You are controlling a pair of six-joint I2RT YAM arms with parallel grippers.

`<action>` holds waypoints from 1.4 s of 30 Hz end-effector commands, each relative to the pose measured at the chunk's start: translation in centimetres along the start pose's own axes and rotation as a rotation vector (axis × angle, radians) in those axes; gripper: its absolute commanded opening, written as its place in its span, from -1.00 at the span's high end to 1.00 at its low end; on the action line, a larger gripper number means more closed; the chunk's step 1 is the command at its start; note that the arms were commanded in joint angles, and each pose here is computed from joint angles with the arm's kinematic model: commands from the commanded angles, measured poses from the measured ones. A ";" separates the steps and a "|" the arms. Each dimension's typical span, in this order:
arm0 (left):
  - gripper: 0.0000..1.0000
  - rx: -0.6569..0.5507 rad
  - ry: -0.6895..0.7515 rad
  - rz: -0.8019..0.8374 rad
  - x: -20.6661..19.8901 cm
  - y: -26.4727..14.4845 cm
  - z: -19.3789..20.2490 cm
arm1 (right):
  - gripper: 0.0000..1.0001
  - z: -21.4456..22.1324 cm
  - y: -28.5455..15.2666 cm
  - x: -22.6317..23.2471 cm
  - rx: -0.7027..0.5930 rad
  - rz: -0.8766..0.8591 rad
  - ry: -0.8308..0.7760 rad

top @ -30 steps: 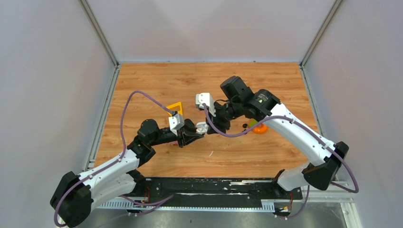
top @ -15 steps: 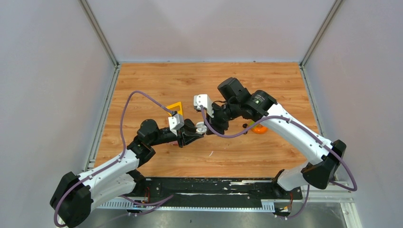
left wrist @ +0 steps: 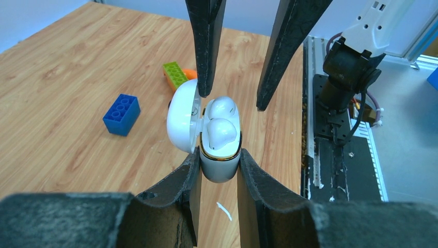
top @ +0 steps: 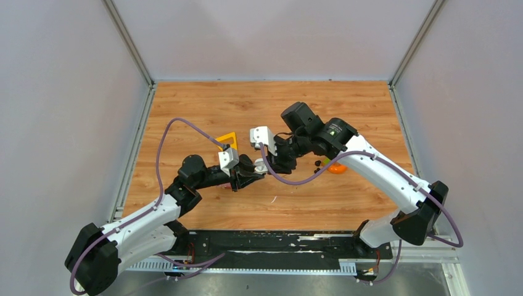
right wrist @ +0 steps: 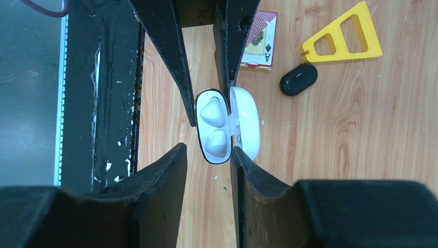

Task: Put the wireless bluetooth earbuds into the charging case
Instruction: Adjust the right earbud in the right side groove of the charging case, then close the charging case with the earbuds at the center of the board.

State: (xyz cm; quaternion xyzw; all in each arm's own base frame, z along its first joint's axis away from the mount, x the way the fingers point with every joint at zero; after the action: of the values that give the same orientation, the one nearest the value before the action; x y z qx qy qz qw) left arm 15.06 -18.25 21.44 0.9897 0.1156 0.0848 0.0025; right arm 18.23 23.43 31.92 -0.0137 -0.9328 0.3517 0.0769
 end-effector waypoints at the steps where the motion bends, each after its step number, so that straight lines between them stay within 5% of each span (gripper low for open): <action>1: 1.00 -0.060 0.052 -0.012 0.4 0.2 -1.8 | 0.25 -1.2 -2.1 0.8 -0.040 0.026 -0.084; 7: 1.00 -0.054 0.053 -0.015 0.5 0.3 -1.8 | 0.03 -1.5 -5.5 2.8 -0.110 0.047 -0.177; 12: 1.00 -0.051 0.045 -0.003 0.4 0.4 -1.6 | -0.96 -0.4 -4.3 1.6 -0.102 0.138 -0.161; 32: 1.00 -0.044 0.018 -0.064 0.6 0.4 -1.7 | -0.90 0.5 0.4 1.9 -0.010 -0.037 -0.180; 37: 1.00 -0.020 0.007 -0.086 0.8 0.3 -1.4 | -0.90 0.3 -1.5 2.7 -0.019 0.076 -0.229; 42: 1.00 -0.004 -0.019 -0.082 0.8 0.5 -0.8 | -0.94 1.5 -3.6 -0.7 0.017 0.319 -0.084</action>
State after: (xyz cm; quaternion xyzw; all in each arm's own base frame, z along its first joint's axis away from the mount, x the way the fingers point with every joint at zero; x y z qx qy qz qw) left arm 15.30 -18.23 21.01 0.9866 0.1487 0.0668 -0.0108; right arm 16.14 22.16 32.55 -0.0356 -0.9321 0.3592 -0.0306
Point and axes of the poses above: each gripper's point midway between its finger pads, its own y axis out along the fingers, its own x axis along the line the jaws close on, z = x × y, the point moved 10 cm from there along -y, back along the fingers, and after that the axes turned 14 degrees about y, right-handed, at the moved point
